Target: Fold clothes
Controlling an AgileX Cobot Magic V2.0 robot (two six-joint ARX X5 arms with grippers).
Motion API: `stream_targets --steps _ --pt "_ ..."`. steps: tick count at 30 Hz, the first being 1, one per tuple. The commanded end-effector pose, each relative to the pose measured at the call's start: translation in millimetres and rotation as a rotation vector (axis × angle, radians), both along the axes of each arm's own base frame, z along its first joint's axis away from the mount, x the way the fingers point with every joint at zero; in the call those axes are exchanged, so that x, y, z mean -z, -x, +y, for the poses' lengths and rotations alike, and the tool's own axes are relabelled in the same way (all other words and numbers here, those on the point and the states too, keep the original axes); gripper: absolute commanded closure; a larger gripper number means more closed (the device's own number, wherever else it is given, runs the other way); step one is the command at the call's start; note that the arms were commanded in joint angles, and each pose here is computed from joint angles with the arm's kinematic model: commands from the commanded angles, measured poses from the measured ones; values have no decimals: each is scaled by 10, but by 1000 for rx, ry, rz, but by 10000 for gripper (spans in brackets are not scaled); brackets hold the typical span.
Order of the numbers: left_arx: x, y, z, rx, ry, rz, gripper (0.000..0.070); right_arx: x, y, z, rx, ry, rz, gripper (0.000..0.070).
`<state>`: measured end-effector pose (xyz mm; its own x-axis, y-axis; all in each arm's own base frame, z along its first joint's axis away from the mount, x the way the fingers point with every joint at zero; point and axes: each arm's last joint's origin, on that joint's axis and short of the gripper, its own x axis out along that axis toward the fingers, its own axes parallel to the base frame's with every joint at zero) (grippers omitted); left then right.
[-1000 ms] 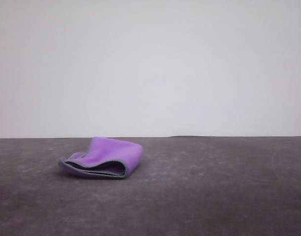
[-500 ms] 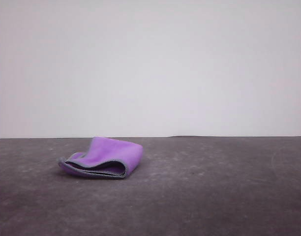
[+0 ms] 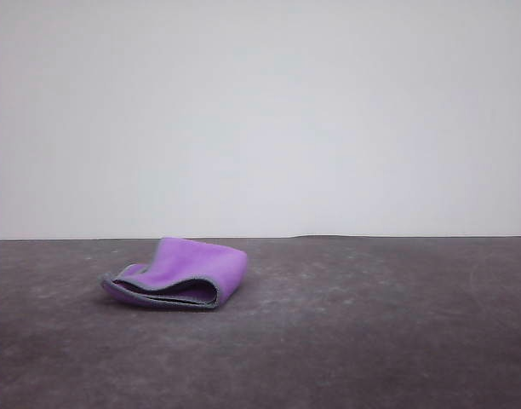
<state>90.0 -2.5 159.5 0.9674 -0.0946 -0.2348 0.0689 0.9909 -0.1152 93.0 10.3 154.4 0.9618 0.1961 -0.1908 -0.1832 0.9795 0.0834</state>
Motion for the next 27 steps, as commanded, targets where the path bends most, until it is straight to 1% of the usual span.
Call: stream_targets --steps 1,27 --pt "73 -8 3 -5 -5 26 684 16 -6 2 0 -11 -4 688" --pt "73 -8 3 -5 -5 26 684 17 -6 2 0 -11 -3 688"
